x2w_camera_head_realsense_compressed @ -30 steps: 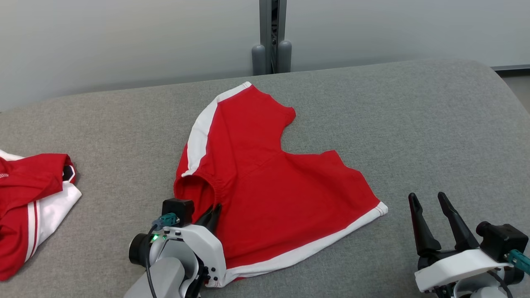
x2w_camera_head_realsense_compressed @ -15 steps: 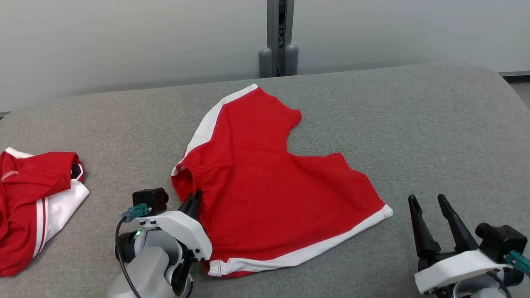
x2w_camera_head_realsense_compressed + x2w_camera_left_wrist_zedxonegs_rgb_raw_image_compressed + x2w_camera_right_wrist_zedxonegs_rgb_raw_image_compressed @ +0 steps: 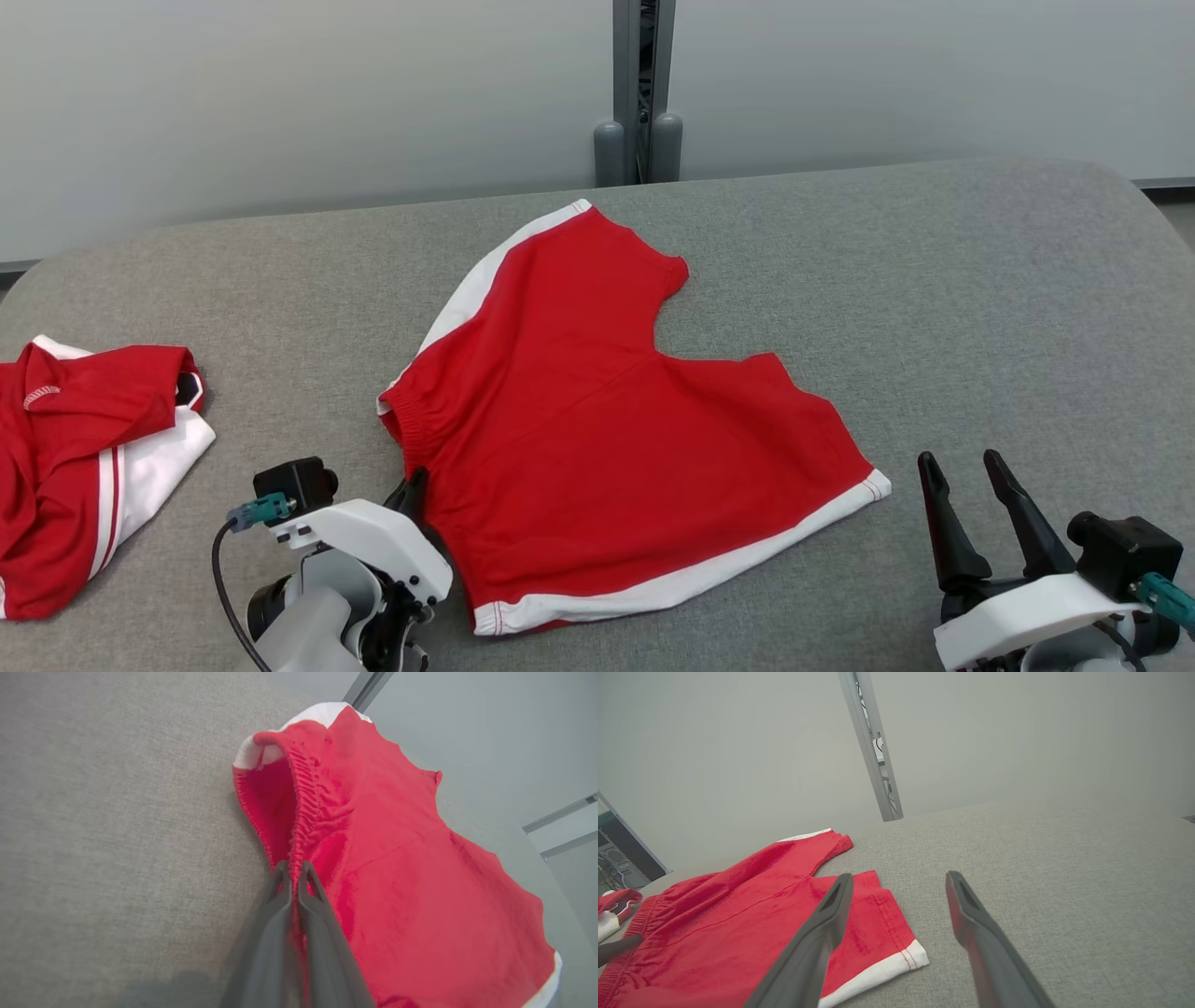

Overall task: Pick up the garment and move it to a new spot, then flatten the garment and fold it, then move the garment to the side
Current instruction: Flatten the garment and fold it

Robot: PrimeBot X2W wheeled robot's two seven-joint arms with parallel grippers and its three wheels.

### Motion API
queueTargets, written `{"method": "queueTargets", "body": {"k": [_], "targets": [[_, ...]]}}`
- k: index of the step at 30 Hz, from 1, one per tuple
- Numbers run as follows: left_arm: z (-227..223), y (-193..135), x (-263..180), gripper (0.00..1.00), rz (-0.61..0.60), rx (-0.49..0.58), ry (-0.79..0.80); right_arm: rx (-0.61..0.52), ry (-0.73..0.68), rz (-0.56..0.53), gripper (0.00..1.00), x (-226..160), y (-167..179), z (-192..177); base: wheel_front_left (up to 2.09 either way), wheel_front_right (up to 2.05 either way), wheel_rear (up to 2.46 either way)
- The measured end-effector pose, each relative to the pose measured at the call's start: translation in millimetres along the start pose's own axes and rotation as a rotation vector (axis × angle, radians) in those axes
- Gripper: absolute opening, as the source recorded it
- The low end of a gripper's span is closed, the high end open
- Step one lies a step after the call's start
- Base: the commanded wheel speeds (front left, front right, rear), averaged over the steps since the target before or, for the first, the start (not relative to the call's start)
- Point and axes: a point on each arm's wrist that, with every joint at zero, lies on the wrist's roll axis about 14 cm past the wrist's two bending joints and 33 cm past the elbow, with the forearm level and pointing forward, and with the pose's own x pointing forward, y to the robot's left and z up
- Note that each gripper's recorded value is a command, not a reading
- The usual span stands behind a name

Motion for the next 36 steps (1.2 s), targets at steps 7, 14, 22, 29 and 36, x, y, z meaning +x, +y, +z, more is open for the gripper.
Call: {"method": "queueTargets", "body": {"k": [7, 14, 22, 29, 36], "targets": [[-3.5, 9.5, -7.0, 0.42, 0.033, -0.068, 0.001, 0.000, 0.002, 0.014, 1.00, -0.3, 4.4, -0.6, 0.00, 0.00, 0.00], [1.9, 10.7, -10.1, 1.00, 0.041, -0.070, -0.037, 0.003, 0.001, 0.027, 1.00, 0.1, 8.4, -0.2, 0.00, 0.00, 0.00], [43.1, 1.1, -13.3, 1.00, 0.017, 0.078, -0.174, -0.011, -0.020, 0.042, 1.00, 3.2, 9.6, 8.1, 0.00, 0.00, 0.00], [61.8, -6.8, -43.4, 1.00, 0.001, 0.212, -0.331, -0.030, -0.039, 0.075, 1.00, 8.2, 17.6, 15.5, 0.00, 0.00, 0.00], [29.7, -3.8, -75.8, 1.00, 0.012, 0.244, -0.343, -0.054, -0.034, 0.096, 1.00, 12.0, 20.0, 15.7, 0.00, 0.00, 0.00]]}}
